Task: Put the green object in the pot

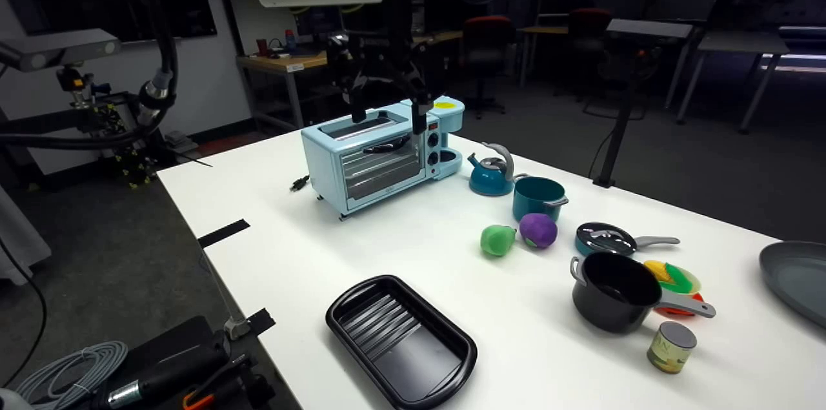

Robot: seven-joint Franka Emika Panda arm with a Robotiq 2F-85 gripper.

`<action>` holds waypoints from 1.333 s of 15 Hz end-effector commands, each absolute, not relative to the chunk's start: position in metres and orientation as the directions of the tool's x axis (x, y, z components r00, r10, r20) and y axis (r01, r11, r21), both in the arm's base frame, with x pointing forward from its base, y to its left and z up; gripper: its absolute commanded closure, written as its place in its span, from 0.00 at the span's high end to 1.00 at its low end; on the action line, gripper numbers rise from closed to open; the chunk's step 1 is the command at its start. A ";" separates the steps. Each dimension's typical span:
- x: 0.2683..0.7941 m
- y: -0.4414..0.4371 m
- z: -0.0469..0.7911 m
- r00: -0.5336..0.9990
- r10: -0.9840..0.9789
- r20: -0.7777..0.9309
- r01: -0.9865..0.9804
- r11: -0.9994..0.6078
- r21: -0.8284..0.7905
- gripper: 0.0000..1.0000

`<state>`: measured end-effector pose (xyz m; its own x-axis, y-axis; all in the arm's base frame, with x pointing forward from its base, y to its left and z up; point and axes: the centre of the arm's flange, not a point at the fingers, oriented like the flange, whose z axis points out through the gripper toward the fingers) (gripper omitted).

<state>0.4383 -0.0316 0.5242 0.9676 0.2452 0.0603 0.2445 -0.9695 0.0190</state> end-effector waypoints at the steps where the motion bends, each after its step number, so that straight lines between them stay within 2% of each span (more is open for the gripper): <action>1: 0.462 -0.032 0.516 0.975 0.206 0.081 0.204 -0.978 0.031 1.00; 12: 0.618 -0.015 0.448 0.977 0.151 0.152 0.140 -0.987 0.082 1.00; 13: 0.624 -0.013 0.444 0.976 0.154 0.152 0.143 -0.987 0.079 1.00; 14: 0.591 -0.015 0.441 0.975 0.172 0.144 0.164 -0.984 0.066 1.00; 20: 0.613 -0.014 0.435 0.974 0.171 0.148 0.163 -0.984 0.068 1.00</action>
<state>0.6128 -0.0142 0.4346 0.9741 0.1713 0.1477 0.1627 -0.9843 0.0684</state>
